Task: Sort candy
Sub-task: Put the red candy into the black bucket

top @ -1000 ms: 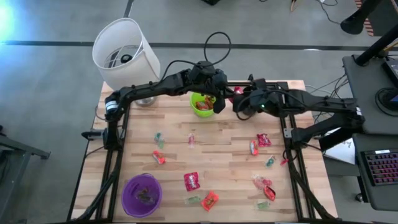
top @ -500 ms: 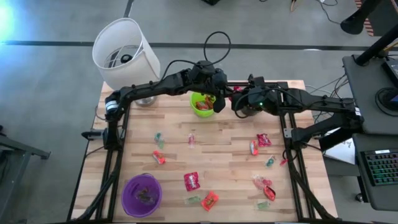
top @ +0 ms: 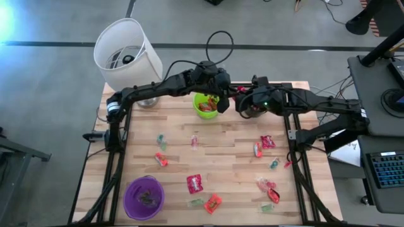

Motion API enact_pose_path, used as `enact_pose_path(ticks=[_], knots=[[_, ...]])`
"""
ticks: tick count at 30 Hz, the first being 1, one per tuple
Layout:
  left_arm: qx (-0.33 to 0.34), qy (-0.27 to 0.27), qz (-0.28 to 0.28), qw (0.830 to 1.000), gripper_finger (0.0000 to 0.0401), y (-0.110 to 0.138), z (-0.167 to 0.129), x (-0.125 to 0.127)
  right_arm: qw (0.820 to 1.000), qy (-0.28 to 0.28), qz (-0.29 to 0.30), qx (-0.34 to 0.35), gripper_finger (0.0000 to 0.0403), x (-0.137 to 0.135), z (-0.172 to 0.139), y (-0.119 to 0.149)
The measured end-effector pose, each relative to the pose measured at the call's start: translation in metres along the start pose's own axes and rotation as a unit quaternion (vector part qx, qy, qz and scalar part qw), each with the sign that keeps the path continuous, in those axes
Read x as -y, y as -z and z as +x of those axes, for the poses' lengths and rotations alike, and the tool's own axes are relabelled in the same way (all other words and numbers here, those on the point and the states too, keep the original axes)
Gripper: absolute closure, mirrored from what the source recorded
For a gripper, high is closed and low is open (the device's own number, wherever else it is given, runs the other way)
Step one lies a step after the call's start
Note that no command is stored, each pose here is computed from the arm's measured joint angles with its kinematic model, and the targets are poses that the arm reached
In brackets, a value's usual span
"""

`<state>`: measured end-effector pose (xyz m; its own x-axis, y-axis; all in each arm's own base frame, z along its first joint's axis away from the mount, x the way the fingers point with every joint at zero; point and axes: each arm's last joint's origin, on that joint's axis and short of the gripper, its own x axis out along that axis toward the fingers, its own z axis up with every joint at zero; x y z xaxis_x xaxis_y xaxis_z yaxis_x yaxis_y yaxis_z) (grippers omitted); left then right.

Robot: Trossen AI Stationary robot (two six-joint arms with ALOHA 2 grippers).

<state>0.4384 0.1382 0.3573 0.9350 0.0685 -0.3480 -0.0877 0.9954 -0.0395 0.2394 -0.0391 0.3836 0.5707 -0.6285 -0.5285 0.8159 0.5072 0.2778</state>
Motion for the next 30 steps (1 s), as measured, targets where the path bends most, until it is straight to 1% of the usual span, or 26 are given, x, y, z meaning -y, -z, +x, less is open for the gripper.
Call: enact_pose_path(ticks=[4, 10, 13, 17, 21, 25, 30], knots=[[0.003, -0.003, 0.0, 1.0, 0.0352, -0.001, 0.0, -0.001, 1.0, -0.004, -0.006, 0.001, 0.0391, 0.001, -0.003, -0.001], [0.003, -0.007, 0.004, 1.0, 0.0301, -0.001, -0.001, -0.003, 1.0, -0.005, -0.011, -0.001, 0.0391, 0.004, -0.006, -0.002], [0.001, -0.022, 0.014, 1.0, 0.028, -0.001, -0.003, -0.005, 1.0, 0.003, -0.018, -0.008, 0.0391, 0.006, -0.007, 0.0], [0.002, -0.049, 0.013, 0.999, 0.0263, -0.005, -0.011, -0.012, 0.999, 0.017, -0.03, -0.021, 0.0391, 0.012, -0.01, 0.002], [-0.004, -0.059, 0.008, 0.998, 0.0259, -0.007, -0.02, -0.02, 0.998, 0.032, -0.037, -0.031, 0.0391, 0.021, -0.015, 0.001], [-0.035, -0.06, 0.013, 0.997, 0.0261, -0.007, -0.033, -0.023, 0.994, 0.075, -0.053, -0.052, 0.0391, 0.035, -0.016, 0.002], [-0.088, -0.057, 0.03, 0.994, 0.0264, -0.002, -0.048, -0.022, 0.98, 0.156, -0.077, -0.101, 0.0391, 0.057, -0.01, 0.008]])
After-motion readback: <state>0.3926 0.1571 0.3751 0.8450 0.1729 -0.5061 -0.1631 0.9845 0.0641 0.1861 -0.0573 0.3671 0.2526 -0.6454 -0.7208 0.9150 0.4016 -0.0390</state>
